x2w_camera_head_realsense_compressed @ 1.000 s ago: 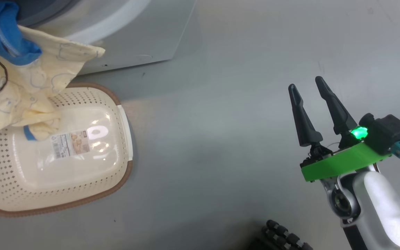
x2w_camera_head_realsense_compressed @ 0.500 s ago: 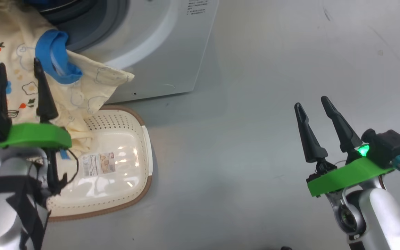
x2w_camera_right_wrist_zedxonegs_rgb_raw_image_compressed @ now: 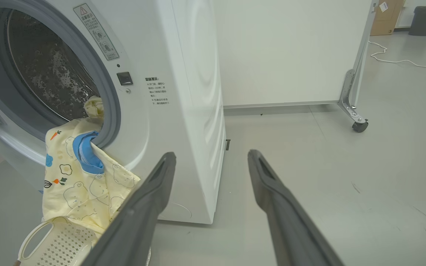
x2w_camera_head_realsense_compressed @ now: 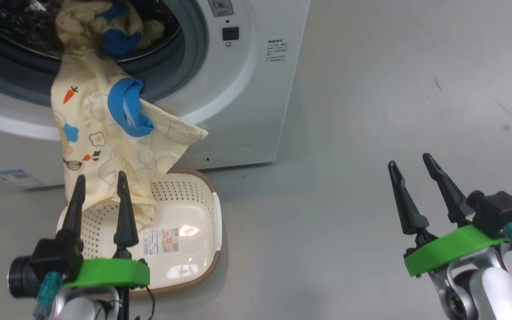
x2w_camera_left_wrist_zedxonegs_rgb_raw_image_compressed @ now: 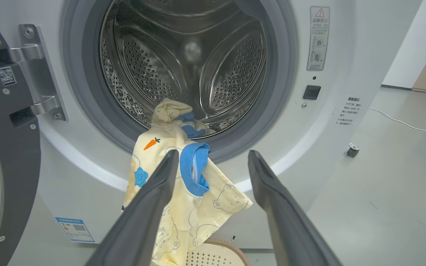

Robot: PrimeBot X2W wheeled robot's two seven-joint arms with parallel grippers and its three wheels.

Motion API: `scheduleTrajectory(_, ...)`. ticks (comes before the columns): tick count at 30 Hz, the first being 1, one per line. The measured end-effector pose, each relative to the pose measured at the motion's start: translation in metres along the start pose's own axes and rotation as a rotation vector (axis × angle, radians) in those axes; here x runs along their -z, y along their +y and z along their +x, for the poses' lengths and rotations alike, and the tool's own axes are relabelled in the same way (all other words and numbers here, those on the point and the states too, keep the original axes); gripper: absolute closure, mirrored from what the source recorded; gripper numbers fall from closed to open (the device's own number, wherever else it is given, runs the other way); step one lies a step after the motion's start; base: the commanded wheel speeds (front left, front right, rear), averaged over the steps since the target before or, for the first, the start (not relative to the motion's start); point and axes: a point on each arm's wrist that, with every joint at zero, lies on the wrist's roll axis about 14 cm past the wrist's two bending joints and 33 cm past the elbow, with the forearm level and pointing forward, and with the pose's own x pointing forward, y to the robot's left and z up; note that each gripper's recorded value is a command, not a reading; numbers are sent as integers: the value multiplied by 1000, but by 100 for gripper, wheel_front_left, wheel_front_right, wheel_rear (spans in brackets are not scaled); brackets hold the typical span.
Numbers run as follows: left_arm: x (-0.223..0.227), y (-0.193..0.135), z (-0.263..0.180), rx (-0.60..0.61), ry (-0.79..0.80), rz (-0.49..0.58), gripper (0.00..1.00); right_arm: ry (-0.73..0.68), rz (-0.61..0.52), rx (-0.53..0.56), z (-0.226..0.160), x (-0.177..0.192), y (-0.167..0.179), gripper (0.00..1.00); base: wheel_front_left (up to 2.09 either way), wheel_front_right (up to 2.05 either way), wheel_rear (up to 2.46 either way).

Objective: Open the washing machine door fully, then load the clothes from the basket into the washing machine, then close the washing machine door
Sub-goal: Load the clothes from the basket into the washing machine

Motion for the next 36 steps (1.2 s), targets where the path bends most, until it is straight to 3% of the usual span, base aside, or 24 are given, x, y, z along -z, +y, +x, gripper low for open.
scheduleTrajectory(18,-20,12,-84,-56,-8,29,0,-62,-24,-19,-46,-31,17,0,0,0,0)
scheduleTrajectory(36,-17,8,-85,-48,1,26,0,-76,-12,-34,-46,-36,28,0,0,0,0)
